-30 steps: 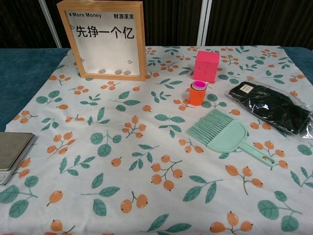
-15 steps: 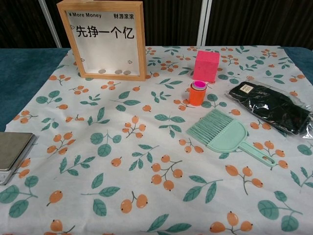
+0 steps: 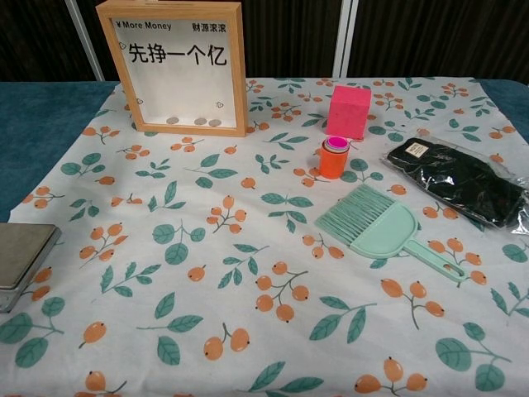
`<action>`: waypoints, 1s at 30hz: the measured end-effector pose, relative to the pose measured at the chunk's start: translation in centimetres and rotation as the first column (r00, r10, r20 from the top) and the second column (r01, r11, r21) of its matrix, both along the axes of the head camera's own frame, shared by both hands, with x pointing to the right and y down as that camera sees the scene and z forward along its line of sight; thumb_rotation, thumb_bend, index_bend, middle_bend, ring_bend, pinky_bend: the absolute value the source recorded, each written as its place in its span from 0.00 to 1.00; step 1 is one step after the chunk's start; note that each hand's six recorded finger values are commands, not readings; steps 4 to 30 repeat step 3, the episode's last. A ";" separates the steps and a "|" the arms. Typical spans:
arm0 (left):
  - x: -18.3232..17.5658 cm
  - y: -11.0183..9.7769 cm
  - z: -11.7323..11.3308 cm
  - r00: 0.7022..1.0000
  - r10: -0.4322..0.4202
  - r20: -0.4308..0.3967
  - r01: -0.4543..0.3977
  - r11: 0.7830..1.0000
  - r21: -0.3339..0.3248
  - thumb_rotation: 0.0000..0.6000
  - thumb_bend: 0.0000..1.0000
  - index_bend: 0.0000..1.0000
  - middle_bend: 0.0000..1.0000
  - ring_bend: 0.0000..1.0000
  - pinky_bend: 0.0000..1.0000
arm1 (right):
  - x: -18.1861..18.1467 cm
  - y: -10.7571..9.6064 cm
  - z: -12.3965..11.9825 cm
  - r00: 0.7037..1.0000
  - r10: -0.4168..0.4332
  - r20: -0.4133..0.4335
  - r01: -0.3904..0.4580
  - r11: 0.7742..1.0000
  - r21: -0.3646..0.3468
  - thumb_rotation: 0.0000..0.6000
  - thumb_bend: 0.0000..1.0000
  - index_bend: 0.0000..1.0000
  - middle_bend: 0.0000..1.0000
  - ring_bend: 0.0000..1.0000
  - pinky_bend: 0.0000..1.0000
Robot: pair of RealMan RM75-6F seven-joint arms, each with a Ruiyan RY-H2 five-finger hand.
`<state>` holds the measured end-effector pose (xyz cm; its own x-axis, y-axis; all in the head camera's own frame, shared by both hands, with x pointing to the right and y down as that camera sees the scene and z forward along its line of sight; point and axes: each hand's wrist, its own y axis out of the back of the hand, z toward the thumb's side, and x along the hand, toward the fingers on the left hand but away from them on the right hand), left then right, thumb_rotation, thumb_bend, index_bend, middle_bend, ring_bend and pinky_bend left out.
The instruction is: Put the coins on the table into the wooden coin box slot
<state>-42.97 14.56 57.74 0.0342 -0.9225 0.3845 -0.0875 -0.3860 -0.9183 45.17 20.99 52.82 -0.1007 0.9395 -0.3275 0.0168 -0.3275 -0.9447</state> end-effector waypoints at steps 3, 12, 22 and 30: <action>-0.7 1.6 -0.3 1.000 0.000 -0.008 0.000 1.000 -0.007 1.00 0.29 0.22 0.00 0.00 0.00 | -0.4 0.1 0.0 1.000 -0.030 -0.004 0.030 0.999 -0.010 1.00 0.39 0.24 0.05 0.00 0.00; -0.7 1.6 -0.3 1.000 0.000 -0.008 0.000 1.000 -0.007 1.00 0.29 0.22 0.00 0.00 0.00 | -0.4 0.1 0.0 1.000 -0.030 -0.004 0.030 0.999 -0.010 1.00 0.39 0.24 0.05 0.00 0.00; -0.7 1.6 -0.3 1.000 0.000 -0.008 0.000 1.000 -0.007 1.00 0.29 0.22 0.00 0.00 0.00 | -0.4 0.1 0.0 1.000 -0.030 -0.004 0.030 0.999 -0.010 1.00 0.39 0.24 0.05 0.00 0.00; -0.7 1.6 -0.3 1.000 0.000 -0.008 0.000 1.000 -0.007 1.00 0.29 0.22 0.00 0.00 0.00 | -0.4 0.1 0.0 1.000 -0.030 -0.004 0.030 0.999 -0.010 1.00 0.39 0.24 0.05 0.00 0.00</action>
